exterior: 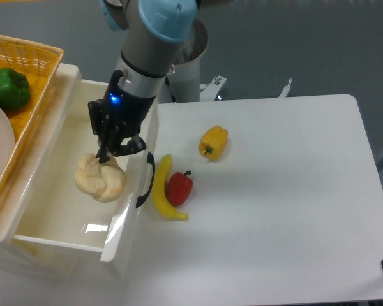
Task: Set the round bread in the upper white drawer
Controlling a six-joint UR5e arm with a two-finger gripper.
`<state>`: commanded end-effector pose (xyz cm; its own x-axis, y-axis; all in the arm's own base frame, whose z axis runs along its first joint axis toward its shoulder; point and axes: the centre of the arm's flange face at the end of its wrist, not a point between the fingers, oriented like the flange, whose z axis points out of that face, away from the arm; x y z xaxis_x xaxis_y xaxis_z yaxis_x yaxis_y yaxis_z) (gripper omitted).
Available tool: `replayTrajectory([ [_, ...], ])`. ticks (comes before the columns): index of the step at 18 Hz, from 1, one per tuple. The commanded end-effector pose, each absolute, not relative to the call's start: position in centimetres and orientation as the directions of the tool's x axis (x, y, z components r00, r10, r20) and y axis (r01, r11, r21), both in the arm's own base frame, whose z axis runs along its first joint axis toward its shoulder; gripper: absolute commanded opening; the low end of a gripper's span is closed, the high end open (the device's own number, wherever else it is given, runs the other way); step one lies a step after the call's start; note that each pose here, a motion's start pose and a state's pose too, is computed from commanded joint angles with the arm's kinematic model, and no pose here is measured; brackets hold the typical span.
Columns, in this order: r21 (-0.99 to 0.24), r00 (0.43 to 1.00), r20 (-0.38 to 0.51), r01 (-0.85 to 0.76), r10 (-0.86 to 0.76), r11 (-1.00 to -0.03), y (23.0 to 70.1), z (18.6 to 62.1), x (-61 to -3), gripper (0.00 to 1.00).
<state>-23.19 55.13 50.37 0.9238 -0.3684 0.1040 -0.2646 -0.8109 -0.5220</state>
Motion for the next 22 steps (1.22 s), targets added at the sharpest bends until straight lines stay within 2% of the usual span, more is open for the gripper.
replayTrajectory([
  [2, -0.517, 0.926, 0.117, -0.253, -0.360, -0.818, 55.2, 50.0, -22.7, 0.89],
  [3, -0.514, 0.926, 0.116, -0.253, -0.359, -0.819, 55.1, 49.8, -22.6, 1.00],
  [12, -0.522, 0.940, 0.102, -0.227, -0.324, -0.823, 53.9, 50.7, -23.9, 1.00],
  [19, -0.551, 0.981, -0.010, -0.167, -0.193, -0.818, 50.9, 53.1, -31.4, 1.00],
  [22, -0.480, 0.991, -0.054, -0.135, -0.124, -0.867, 48.8, 52.5, -34.2, 1.00],
])
